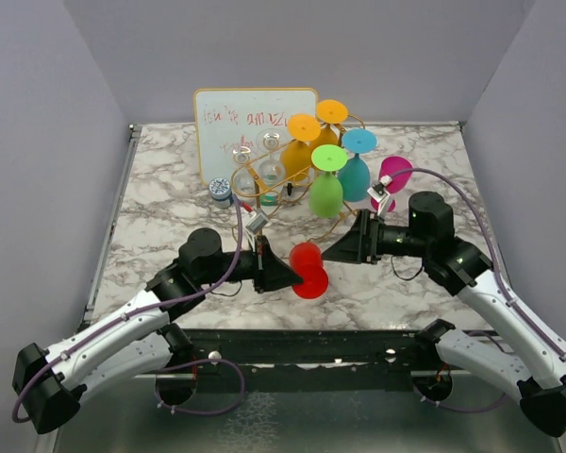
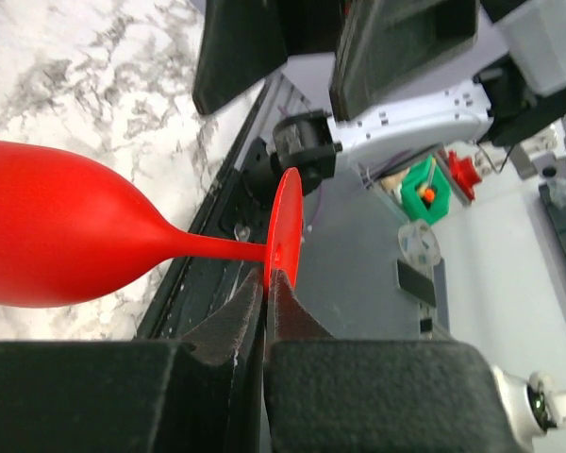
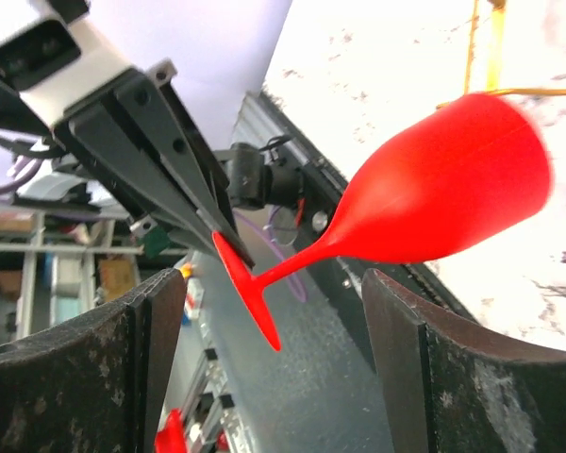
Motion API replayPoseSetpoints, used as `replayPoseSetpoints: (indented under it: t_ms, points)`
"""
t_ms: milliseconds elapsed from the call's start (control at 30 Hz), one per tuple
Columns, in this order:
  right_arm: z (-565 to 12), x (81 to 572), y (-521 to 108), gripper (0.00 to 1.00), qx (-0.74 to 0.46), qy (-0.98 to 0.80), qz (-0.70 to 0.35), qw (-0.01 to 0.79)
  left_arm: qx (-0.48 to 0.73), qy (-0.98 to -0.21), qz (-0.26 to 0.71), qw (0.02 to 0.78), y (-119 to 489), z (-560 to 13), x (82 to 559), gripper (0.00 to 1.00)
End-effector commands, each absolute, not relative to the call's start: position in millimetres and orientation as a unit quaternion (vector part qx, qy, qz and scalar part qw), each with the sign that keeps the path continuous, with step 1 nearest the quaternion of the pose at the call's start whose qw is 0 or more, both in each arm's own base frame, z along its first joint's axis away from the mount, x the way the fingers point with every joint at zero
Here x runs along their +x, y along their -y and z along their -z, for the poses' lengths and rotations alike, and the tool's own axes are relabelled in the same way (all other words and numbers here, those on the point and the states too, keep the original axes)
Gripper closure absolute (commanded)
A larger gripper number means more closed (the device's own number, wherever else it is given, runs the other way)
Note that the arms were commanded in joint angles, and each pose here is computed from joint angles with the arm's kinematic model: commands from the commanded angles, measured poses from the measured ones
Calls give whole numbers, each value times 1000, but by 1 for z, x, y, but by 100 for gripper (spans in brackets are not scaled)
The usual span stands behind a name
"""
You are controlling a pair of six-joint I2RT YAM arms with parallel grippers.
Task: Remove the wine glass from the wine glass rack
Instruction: Place the wine glass at the center of the board.
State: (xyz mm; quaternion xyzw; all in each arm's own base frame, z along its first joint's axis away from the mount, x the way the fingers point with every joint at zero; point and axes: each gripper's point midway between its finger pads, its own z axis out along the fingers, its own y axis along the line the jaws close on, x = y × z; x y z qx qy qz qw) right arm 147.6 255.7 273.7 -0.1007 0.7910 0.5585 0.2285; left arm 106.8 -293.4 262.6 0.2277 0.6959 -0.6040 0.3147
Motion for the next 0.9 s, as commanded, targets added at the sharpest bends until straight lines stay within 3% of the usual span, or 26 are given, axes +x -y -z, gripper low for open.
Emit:
replayPoseSetpoints:
  t_ms: [0, 367, 500, 700, 867]
  points:
    - [-252, 162, -233, 17, -55, -848, -464, 249, 305, -681, 604, 279, 290, -254, 82, 100]
    - [-226, 174, -222, 15, -12, -851, -454, 263, 399, -604, 625, 293, 271, -268, 45, 100]
    - [-201, 167, -220, 17, -9, -861, -459, 219, 425, -581, 625, 303, 266, -268, 38, 100]
    - [-239, 156, -233, 18, -72, -754, -613, 225, 441, -565, 609, 340, 264, -263, 42, 100]
    - [-258, 146, -236, 17, -111, -719, -650, 220, 458, -525, 623, 357, 265, -272, 37, 100]
